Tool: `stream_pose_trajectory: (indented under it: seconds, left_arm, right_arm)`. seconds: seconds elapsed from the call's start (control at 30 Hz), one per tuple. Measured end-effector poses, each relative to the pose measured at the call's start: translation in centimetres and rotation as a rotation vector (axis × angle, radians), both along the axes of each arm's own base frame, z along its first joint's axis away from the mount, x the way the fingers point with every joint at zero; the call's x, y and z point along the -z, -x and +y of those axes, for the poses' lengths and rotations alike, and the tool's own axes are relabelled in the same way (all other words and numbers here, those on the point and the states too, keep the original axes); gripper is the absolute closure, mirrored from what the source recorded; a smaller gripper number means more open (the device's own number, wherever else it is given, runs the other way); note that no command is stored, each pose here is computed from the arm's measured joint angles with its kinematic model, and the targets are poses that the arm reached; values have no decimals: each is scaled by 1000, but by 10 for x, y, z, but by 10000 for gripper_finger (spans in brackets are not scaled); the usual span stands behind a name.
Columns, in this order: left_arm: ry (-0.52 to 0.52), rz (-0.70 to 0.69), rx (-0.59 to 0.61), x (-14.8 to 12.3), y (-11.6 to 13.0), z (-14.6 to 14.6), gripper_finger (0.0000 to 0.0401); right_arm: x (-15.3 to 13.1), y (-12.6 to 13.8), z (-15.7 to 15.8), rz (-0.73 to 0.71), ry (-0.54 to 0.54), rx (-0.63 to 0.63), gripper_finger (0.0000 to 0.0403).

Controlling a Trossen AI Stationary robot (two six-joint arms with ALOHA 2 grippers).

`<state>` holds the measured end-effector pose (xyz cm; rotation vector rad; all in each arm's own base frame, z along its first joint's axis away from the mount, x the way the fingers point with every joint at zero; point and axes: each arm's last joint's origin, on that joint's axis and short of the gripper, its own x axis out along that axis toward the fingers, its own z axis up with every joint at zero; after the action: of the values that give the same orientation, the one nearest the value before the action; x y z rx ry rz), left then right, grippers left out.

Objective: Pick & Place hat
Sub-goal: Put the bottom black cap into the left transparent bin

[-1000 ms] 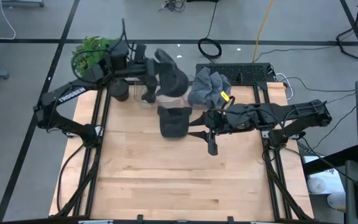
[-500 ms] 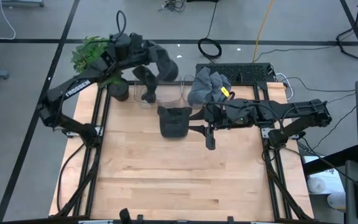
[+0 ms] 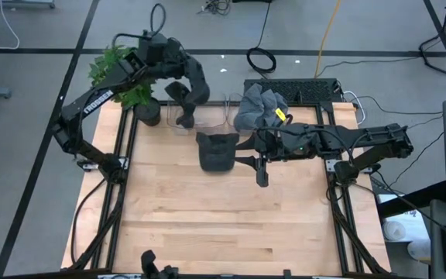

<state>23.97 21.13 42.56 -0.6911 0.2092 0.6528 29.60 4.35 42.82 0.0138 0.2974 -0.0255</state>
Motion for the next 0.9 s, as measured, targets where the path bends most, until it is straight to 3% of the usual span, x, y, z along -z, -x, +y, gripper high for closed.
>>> stream_pose_trajectory:
  seconds: [0.5, 0.9]
  left_arm:
    - [108, 292, 86, 55, -34, 15, 385]
    - [209, 466, 42, 84, -36, 20, 385]
  right_arm:
    - [2, 1, 0, 24, 4, 0, 277]
    - [3, 1, 0, 35, 5, 0, 277]
